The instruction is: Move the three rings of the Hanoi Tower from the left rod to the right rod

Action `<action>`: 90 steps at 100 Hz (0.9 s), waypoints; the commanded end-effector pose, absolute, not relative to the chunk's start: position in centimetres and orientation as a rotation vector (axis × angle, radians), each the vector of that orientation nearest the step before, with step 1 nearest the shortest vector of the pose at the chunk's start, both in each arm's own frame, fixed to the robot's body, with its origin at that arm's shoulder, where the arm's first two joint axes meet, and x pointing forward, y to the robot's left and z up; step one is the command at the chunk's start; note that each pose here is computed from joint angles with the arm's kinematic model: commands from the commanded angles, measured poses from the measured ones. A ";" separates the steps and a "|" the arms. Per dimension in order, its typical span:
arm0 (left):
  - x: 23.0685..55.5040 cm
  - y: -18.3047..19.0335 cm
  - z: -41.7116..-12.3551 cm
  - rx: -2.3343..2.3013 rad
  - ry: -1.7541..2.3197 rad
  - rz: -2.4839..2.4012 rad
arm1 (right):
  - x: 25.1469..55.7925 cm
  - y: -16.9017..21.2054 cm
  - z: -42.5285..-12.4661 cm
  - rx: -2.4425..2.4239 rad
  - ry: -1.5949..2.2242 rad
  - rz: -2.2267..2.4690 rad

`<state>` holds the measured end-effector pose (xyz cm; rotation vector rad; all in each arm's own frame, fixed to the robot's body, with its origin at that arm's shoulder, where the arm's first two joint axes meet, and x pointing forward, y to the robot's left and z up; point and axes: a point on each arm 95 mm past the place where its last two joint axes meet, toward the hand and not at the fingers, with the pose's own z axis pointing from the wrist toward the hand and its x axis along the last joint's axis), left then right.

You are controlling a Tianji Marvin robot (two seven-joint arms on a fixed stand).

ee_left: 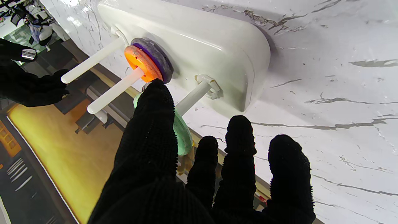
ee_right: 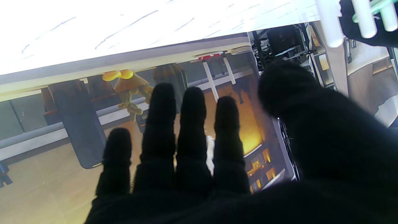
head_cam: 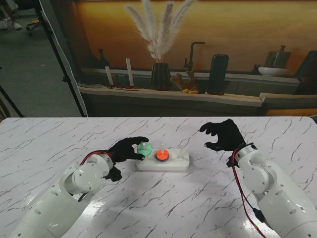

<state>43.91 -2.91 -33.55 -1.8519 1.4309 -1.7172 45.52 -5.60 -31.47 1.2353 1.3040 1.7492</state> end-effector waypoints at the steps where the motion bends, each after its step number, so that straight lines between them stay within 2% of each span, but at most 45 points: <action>1: 43.8 -3.5 -32.8 -1.851 1.444 -1.753 | 45.3 -5.2 -31.9 1.244 1.310 1.757; 90: 44.1 -3.4 -29.1 -1.844 1.459 -1.779 | 45.2 -5.0 -32.1 1.251 1.305 1.763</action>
